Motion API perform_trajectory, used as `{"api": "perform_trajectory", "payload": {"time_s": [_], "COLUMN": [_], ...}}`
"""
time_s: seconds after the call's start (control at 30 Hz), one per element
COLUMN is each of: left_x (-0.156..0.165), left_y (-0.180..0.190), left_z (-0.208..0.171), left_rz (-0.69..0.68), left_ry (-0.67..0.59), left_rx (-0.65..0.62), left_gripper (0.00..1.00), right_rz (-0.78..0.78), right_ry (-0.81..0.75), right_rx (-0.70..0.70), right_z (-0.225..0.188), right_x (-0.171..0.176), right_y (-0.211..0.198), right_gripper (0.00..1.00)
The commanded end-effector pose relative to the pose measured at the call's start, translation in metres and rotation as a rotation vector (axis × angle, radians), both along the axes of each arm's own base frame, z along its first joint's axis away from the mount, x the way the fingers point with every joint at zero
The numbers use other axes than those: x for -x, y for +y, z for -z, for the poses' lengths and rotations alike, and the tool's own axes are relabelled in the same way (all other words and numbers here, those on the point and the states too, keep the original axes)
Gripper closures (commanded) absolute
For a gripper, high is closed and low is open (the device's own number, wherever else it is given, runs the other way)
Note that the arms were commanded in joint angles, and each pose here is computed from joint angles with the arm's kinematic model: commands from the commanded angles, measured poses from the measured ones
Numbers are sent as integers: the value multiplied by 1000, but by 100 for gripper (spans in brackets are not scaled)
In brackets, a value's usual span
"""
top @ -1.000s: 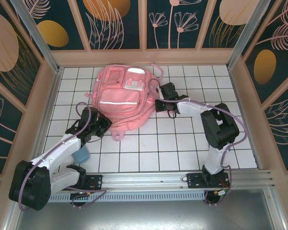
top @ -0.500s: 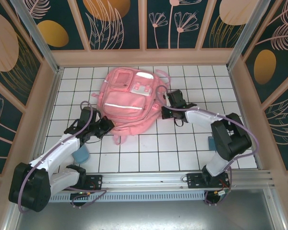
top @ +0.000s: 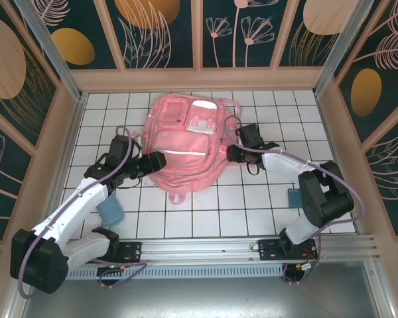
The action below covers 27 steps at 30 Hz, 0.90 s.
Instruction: Pack books, pencil case, and school supplies into a backpack
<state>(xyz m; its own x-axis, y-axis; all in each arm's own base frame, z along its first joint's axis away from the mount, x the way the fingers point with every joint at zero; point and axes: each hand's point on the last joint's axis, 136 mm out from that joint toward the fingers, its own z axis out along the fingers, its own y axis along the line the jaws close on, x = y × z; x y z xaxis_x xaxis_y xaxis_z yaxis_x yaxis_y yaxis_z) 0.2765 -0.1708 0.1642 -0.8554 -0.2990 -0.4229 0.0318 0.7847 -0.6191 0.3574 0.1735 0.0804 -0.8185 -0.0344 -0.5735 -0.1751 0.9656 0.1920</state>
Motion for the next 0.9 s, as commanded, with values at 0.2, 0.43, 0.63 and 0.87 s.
{"api": "perform_trajectory", "payload": {"time_s": [0.2,0.43,0.63,0.87], "left_x": [-28,-33,-39,-45], "left_y": [-50,-96,-119,-131], "left_z": [-13,19,48,59], "left_rz": [206,369,458,479], "left_ry": [-128,-145,-116,-92], "left_rx": [-313,-622,-765,-816], "left_gripper": [29,27,31,34], "right_rz": [94,201,225,235], "right_ry": [-146,-134,-110,-105], "right_rx": [-112,-151,-156,-156], "right_z": [-68,-70,-63,-59], "right_x": [-1,-2,-2,1], "right_y": [-12,-41,-53,-57], "right_gripper": [14,11,11,11]}}
